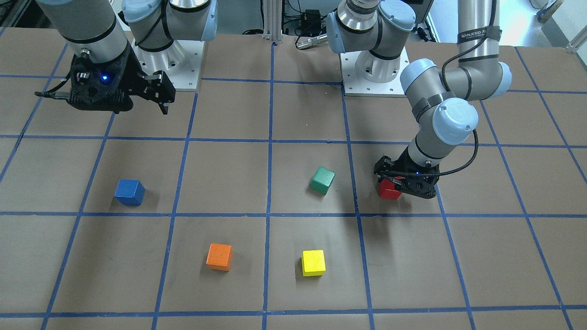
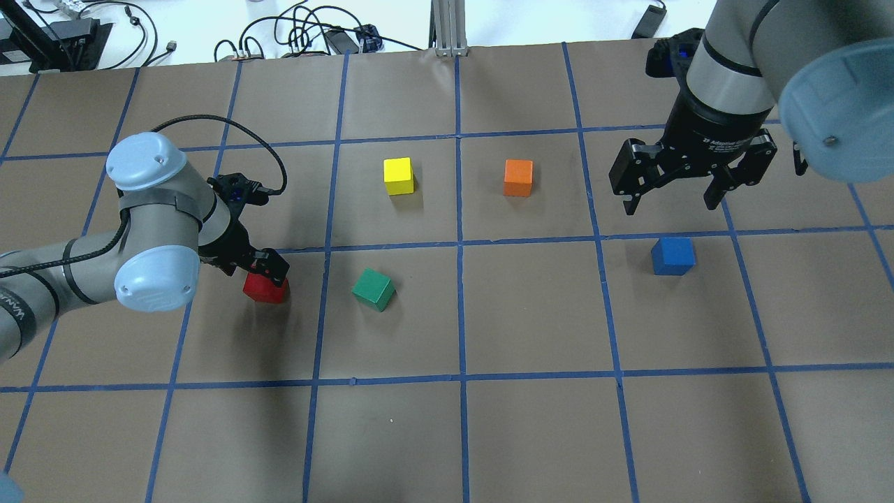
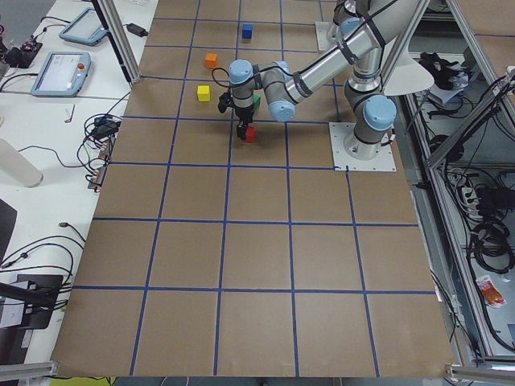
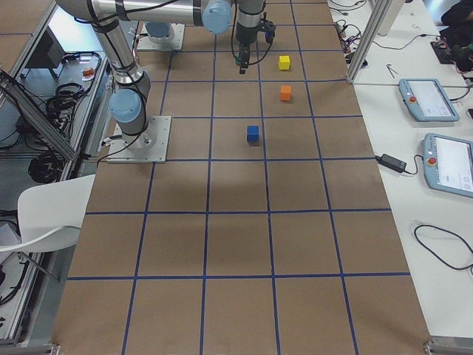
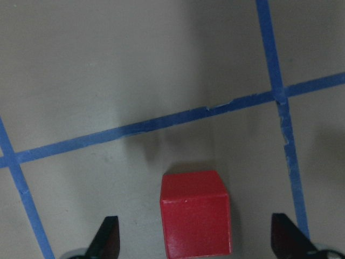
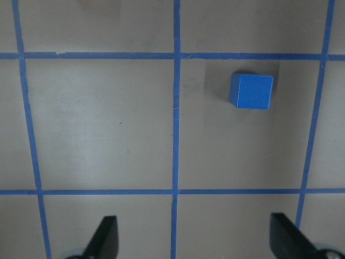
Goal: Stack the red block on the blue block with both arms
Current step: 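Lower the left gripper onto the red cube and close it, then carry the red cube with the left gripper toward the table center and set it down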
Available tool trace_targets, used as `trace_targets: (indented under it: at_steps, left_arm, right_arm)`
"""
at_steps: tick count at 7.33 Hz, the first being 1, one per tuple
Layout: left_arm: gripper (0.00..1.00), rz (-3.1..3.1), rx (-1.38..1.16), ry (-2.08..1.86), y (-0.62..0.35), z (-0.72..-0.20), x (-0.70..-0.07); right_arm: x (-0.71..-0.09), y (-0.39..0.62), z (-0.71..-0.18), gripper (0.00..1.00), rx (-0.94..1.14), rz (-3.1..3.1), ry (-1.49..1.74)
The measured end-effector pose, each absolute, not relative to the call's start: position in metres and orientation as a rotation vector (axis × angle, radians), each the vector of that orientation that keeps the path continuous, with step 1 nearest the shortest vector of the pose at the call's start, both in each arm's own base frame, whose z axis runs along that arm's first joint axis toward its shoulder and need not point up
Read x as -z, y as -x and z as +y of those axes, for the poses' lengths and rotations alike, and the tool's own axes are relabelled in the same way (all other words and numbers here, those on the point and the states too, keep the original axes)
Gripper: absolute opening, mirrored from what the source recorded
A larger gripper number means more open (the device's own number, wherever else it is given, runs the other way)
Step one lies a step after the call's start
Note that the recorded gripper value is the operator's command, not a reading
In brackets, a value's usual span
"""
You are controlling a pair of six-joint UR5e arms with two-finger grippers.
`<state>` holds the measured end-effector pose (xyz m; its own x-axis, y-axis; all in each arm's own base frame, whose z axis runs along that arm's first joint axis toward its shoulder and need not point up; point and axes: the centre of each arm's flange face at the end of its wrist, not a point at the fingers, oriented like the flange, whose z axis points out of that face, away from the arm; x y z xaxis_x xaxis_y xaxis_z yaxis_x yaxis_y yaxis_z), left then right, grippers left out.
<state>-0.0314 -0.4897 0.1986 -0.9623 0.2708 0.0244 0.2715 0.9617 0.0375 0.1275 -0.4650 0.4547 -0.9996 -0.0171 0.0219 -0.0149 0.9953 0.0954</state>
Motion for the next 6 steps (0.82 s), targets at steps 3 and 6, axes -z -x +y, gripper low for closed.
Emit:
trace_targets:
  at_steps: [3, 6]
  left_arm:
    - [0.21, -3.085, 0.096, 0.430, 0.032, -0.482, -0.170]
    - [0.00, -3.092, 0.060, 0.423, 0.037, -0.490, -0.178]
  right_arm:
    - [-0.459, -0.128, -0.467, 1.00, 0.127, -3.118, -0.026]
    - [-0.460, -0.128, -0.468, 1.00, 0.099, -3.118, -0.028]
